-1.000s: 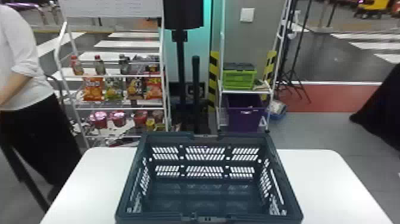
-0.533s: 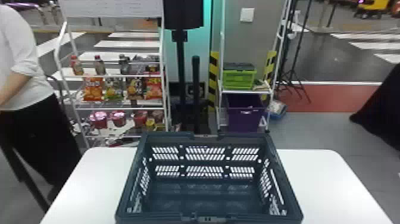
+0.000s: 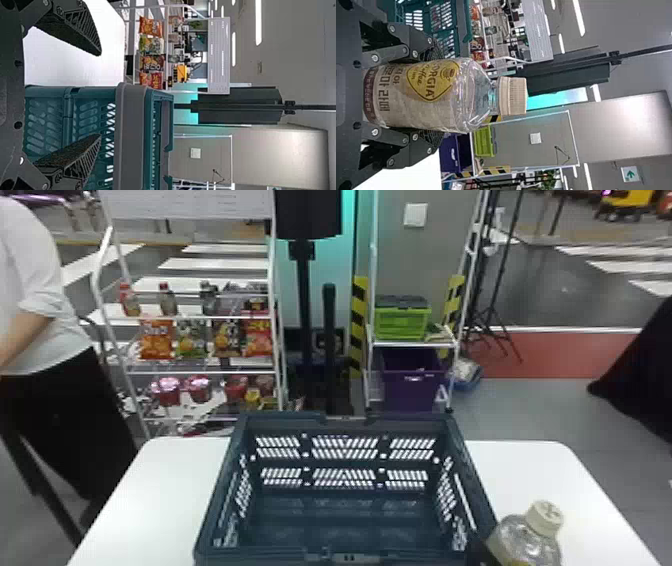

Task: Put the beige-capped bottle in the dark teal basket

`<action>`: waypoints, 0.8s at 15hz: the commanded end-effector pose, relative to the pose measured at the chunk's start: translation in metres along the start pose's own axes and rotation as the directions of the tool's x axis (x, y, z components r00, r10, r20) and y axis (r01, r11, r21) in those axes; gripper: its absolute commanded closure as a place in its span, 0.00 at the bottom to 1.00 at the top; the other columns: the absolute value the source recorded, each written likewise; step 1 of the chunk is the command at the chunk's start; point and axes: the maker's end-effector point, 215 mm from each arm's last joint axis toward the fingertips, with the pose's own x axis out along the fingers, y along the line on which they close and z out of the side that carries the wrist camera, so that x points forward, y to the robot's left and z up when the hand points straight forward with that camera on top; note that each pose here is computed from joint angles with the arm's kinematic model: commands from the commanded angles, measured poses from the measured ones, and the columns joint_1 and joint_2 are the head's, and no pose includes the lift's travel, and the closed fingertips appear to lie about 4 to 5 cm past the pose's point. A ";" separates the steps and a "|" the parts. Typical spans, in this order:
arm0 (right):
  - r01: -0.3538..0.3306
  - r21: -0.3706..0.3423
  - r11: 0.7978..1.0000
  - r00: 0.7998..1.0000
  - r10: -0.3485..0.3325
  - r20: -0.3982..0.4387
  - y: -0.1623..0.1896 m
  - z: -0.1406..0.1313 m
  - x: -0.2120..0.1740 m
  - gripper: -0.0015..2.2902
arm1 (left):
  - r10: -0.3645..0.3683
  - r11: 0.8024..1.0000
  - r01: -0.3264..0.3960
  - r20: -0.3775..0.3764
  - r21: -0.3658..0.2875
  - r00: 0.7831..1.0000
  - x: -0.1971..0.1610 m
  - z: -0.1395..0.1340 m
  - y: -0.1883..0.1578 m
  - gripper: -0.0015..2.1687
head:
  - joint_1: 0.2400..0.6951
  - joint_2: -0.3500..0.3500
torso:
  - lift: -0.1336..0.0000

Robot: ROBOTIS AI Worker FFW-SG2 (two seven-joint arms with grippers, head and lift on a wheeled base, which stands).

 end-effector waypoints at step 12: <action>-0.064 -0.047 0.997 0.955 0.048 -0.292 0.066 -0.006 0.107 1.00 | -0.002 1.000 0.002 -0.007 -0.001 1.000 -0.004 -0.003 0.002 0.07 | 0.57 0.50 | 1.00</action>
